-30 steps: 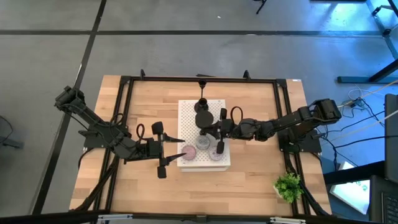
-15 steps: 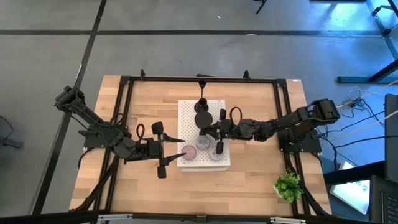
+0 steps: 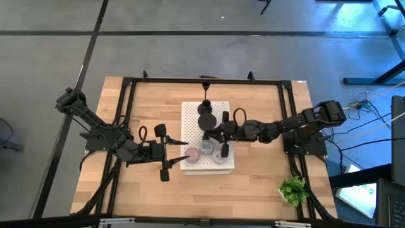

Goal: Pick & Place candle stick holders
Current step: Put the black candle holder on the shelf

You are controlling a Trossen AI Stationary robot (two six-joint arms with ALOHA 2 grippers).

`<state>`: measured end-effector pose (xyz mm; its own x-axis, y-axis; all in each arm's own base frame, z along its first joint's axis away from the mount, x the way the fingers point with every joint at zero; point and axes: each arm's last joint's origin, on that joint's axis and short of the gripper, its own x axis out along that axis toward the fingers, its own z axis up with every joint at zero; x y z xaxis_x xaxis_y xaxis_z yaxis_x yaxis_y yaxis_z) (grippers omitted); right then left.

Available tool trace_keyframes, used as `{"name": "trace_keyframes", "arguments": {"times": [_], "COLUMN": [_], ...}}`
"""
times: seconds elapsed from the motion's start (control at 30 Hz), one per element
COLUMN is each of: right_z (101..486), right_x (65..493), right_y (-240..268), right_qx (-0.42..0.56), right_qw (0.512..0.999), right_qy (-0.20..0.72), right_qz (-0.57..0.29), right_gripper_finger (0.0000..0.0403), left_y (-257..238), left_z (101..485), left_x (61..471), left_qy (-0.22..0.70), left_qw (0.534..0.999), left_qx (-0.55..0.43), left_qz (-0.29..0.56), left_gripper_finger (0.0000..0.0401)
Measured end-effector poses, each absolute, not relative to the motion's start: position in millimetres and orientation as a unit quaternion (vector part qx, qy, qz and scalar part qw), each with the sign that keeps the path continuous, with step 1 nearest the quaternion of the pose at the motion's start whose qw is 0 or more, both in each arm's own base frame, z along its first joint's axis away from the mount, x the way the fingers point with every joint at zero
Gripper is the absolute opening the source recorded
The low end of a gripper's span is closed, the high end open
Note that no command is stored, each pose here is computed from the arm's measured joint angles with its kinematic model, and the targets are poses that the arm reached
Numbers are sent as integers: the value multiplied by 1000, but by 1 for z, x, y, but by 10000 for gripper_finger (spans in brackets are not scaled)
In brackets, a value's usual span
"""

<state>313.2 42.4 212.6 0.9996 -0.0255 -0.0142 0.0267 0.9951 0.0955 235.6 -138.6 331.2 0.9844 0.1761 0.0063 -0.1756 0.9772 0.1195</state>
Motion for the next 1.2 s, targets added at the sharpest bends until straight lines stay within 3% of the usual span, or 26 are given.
{"name": "trace_keyframes", "arguments": {"times": [0.13, 1.2], "right_z": [214, 208], "right_x": [315, 315], "right_y": [34, 31], "right_qx": [85, 46], "right_qw": [996, 998], "right_qy": [1, 30], "right_qz": [29, 13], "right_gripper_finger": [10, 24], "left_y": [-139, -139], "left_z": [331, 331], "left_x": [236, 236], "left_qy": [2, 4], "left_qw": [994, 994], "left_qx": [60, 61], "left_qz": [88, 88], "left_gripper_finger": [200, 200]}}
